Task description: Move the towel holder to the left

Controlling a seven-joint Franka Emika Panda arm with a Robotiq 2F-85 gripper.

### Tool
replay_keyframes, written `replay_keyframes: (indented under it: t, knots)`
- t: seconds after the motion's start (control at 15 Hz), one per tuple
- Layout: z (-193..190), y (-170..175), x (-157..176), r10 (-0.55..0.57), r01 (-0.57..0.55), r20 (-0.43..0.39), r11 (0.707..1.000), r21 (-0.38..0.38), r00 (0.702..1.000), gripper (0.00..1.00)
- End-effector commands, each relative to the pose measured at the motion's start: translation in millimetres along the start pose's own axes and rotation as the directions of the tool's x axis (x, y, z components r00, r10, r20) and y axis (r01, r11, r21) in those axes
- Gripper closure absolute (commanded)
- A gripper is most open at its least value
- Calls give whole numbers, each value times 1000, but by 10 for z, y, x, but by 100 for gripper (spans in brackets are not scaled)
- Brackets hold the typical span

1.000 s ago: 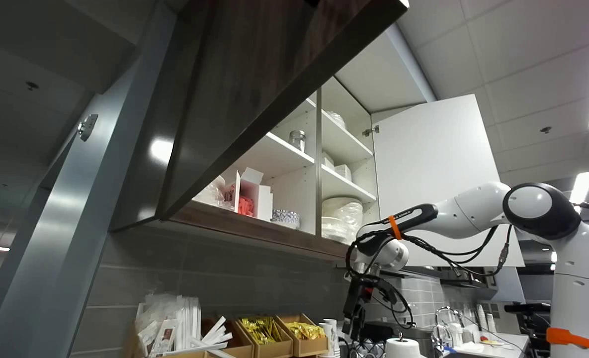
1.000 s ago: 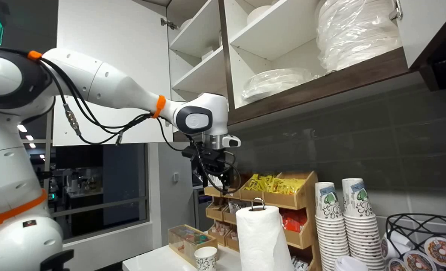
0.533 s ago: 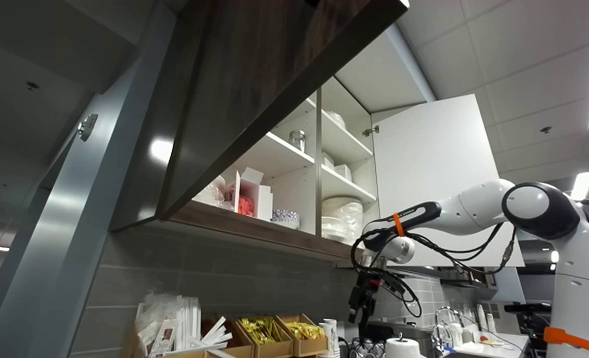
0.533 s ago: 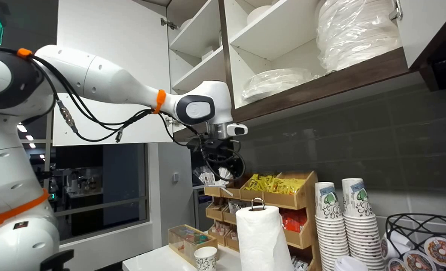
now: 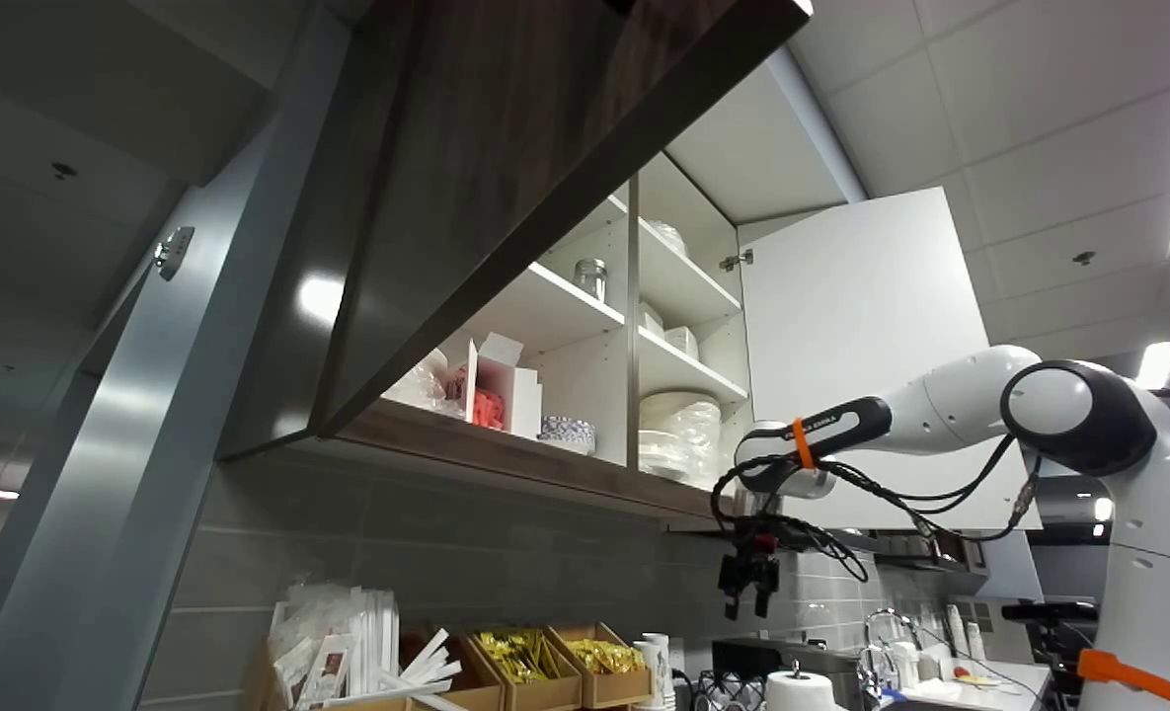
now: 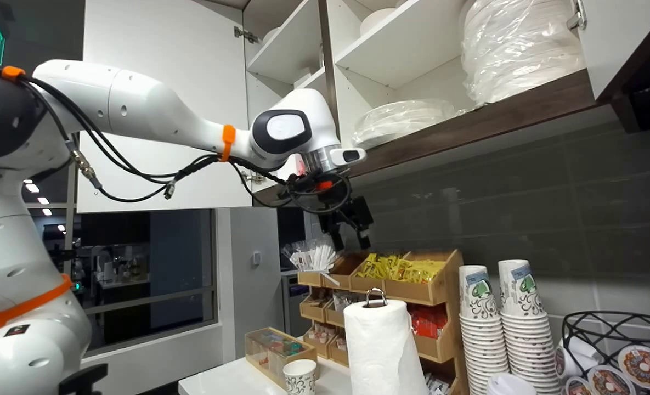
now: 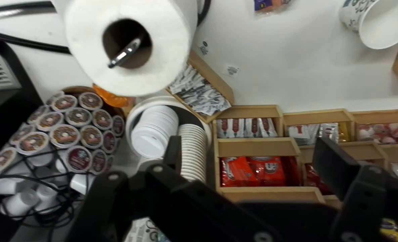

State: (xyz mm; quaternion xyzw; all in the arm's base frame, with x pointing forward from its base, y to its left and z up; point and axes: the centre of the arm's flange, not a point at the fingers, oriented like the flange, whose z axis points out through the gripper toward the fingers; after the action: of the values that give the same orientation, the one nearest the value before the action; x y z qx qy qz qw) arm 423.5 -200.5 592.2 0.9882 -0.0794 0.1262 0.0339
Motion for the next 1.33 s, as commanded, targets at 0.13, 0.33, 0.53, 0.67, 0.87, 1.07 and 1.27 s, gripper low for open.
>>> replay_keyframes:
  t: [0.13, 0.33, 0.53, 0.67, 0.87, 1.07, 1.27]
  knots:
    - [-44, 67, -80, 113, -106, 78, 991, -81, 991, 0]
    - [-66, 85, -110, 162, -151, 102, 983, -105, 981, 0]
    - [-63, 88, -110, 171, -160, 103, 981, -108, 980, 0]
    - [-41, 32, -133, 286, -274, 71, 951, -141, 956, 0]
    - [-70, 77, -182, 448, -437, 74, 890, -130, 891, 0]
    - [-83, 235, -234, 576, -563, 76, 814, -144, 814, 0]
    - [-93, 458, -235, 685, -669, 56, 724, -168, 726, 0]
